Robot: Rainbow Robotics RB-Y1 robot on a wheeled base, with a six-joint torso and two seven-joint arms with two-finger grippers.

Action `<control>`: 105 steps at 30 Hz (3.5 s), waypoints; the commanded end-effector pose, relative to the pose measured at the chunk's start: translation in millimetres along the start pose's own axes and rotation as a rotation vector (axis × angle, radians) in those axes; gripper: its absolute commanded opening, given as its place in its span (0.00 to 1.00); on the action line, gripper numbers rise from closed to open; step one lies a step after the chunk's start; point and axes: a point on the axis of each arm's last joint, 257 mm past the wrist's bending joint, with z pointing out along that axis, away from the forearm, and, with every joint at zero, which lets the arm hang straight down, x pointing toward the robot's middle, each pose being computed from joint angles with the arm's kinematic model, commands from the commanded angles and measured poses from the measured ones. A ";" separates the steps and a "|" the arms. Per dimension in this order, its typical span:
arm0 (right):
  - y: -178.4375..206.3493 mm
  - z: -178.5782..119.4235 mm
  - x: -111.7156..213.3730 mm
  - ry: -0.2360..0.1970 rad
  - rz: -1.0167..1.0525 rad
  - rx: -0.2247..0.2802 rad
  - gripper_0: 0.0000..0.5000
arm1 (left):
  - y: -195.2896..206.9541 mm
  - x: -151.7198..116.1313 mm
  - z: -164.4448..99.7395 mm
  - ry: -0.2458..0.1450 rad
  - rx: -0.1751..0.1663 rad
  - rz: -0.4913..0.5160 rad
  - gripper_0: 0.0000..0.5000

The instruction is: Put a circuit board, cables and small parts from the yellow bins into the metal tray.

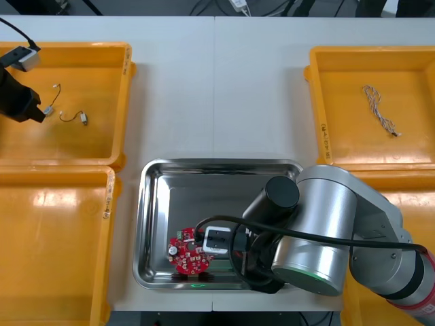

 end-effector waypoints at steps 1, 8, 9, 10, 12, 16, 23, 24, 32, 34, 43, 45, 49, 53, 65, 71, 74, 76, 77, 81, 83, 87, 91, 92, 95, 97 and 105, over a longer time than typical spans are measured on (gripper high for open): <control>9.5 5.1 -15.4 -0.042 -0.013 -0.010 0.00 | 27.4 -42.3 -30.1 -0.108 -0.058 0.117 1.00; 14.3 9.9 -25.9 -0.069 0.002 -0.004 0.00 | 28.1 -55.6 -18.8 -0.146 -0.070 0.148 1.00; 15.3 10.8 -27.5 -0.078 0.005 -0.005 0.00 | 27.1 -58.5 -17.1 -0.152 -0.075 0.157 1.00; 15.5 10.9 -28.8 -0.083 0.007 -0.005 0.00 | 27.1 -59.9 -16.8 -0.156 -0.078 0.160 1.00; 17.3 12.7 -27.8 -0.085 0.013 -0.008 0.00 | 26.1 -61.7 -11.5 -0.150 -0.097 0.182 1.00; 14.7 15.4 -21.6 -0.065 0.013 0.010 0.00 | 23.0 -63.4 -5.1 -0.142 -0.111 0.199 1.00; 5.6 16.7 -16.7 -0.050 0.020 0.050 0.57 | 16.8 -66.9 1.5 -0.144 -0.111 0.210 1.00; 5.2 16.7 -16.6 -0.050 0.023 0.051 0.58 | 14.4 -66.9 4.7 -0.143 -0.109 0.213 1.00; -2.1 14.0 -12.5 -0.045 0.047 0.058 1.00 | 18.1 -63.4 15.2 -0.154 -0.123 0.228 1.00; -5.1 12.4 -11.3 -0.045 0.058 0.058 1.00 | 18.9 -64.0 17.4 -0.165 -0.126 0.230 1.00; -37.2 -30.3 1.0 -0.049 0.134 0.046 1.00 | 21.1 -56.2 29.2 -0.175 -0.130 0.237 1.00; -42.2 -38.2 5.2 -0.043 0.145 0.044 1.00 | 20.8 -54.6 31.7 -0.175 -0.130 0.237 1.00; -76.4 -72.6 -2.5 -0.132 0.202 0.094 1.00 | 22.1 -49.1 36.2 -0.170 -0.130 0.239 1.00; -109.0 -106.2 2.0 -0.192 0.257 0.176 1.00 | 22.0 -47.7 40.6 -0.180 -0.129 0.233 1.00; -181.0 -181.0 68.7 -0.236 0.440 0.314 1.00 | 19.5 -34.4 53.2 -0.177 -0.109 0.222 1.00; -215.1 -215.0 101.3 -0.229 0.514 0.378 1.00 | 19.2 -34.0 56.9 -0.190 -0.097 0.204 1.00; -231.9 -228.6 113.4 -0.230 0.554 0.385 1.00 | 19.7 -34.2 61.3 -0.200 -0.093 0.197 1.00; -241.8 -235.3 122.0 -0.227 0.580 0.391 1.00 | 21.3 -32.6 63.0 -0.198 -0.094 0.197 1.00; -248.3 -239.9 127.7 -0.224 0.593 0.395 1.00 | 21.9 -32.4 63.2 -0.199 -0.094 0.196 1.00; -271.8 -253.7 151.1 -0.192 0.589 0.430 1.00 | 20.4 -33.1 63.2 -0.201 -0.091 0.205 1.00; -281.5 -259.0 164.0 -0.179 0.598 0.445 1.00 | 20.2 -33.6 63.1 -0.203 -0.091 0.206 1.00; -300.9 -269.0 193.4 -0.146 0.631 0.474 1.00 | 20.4 -33.4 63.1 -0.204 -0.089 0.204 0.84; -312.7 -270.9 223.5 -0.103 0.676 0.490 1.00 | 19.9 -32.9 63.6 -0.204 -0.085 0.202 0.11; -314.8 -270.1 233.6 -0.086 0.689 0.493 1.00 | 19.6 -33.0 63.6 -0.204 -0.084 0.203 0.00; -318.7 -268.1 255.2 -0.052 0.732 0.498 1.00 | 17.3 -33.2 64.1 -0.208 -0.075 0.199 0.00; -319.7 -265.3 265.0 -0.039 0.765 0.490 1.00 | 16.4 -32.4 65.0 -0.207 -0.072 0.200 0.00; -326.1 -255.5 280.4 -0.030 0.852 0.426 1.00 | 17.4 -28.3 57.8 -0.197 -0.052 0.195 0.00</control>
